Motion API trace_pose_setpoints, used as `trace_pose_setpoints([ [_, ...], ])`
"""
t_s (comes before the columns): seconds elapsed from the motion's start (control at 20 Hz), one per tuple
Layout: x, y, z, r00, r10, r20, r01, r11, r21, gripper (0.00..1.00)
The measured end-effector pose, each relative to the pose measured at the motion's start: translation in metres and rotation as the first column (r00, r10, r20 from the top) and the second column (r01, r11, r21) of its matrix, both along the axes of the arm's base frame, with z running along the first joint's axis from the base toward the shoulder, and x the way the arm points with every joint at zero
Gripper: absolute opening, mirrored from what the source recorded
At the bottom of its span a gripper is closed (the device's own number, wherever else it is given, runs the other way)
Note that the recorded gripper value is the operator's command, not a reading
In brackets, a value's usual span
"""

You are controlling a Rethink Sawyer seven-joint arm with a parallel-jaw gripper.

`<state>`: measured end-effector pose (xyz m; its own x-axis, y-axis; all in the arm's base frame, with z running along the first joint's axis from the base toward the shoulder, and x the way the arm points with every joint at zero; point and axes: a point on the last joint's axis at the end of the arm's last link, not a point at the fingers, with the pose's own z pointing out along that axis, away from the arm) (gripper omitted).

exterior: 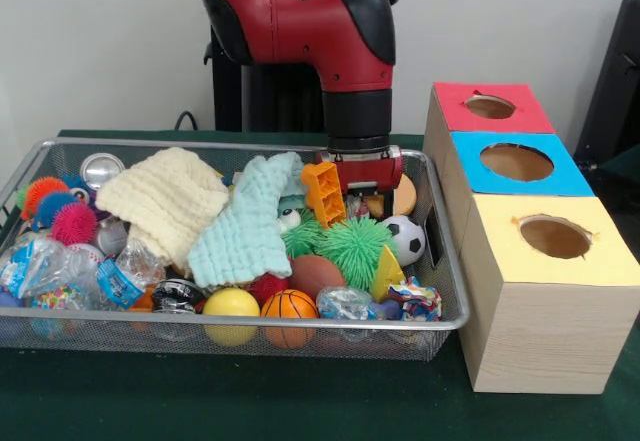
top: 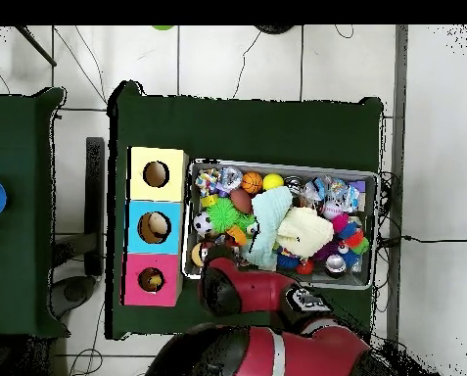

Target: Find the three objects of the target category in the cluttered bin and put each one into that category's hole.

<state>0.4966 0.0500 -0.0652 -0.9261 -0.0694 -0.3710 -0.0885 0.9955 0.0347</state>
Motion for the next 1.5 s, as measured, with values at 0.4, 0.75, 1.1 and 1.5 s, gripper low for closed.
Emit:
trace_pose_setpoints([
  [0.4, 0.000, -0.026, 0.003, 0.9991, -0.042, 0.008, 0.042, 0.9991, 0.006, 1.00],
  [0.75, -0.003, -0.084, 0.018, 0.9892, -0.090, -0.115, 0.088, 0.9958, -0.028, 1.00],
  [1.1, 0.006, -0.122, 0.026, 0.9764, -0.087, -0.197, 0.076, 0.9950, -0.065, 1.00],
  [1.5, 0.019, -0.153, 0.026, 0.9875, -0.020, -0.156, 0.000, 0.9920, -0.126, 1.00],
])
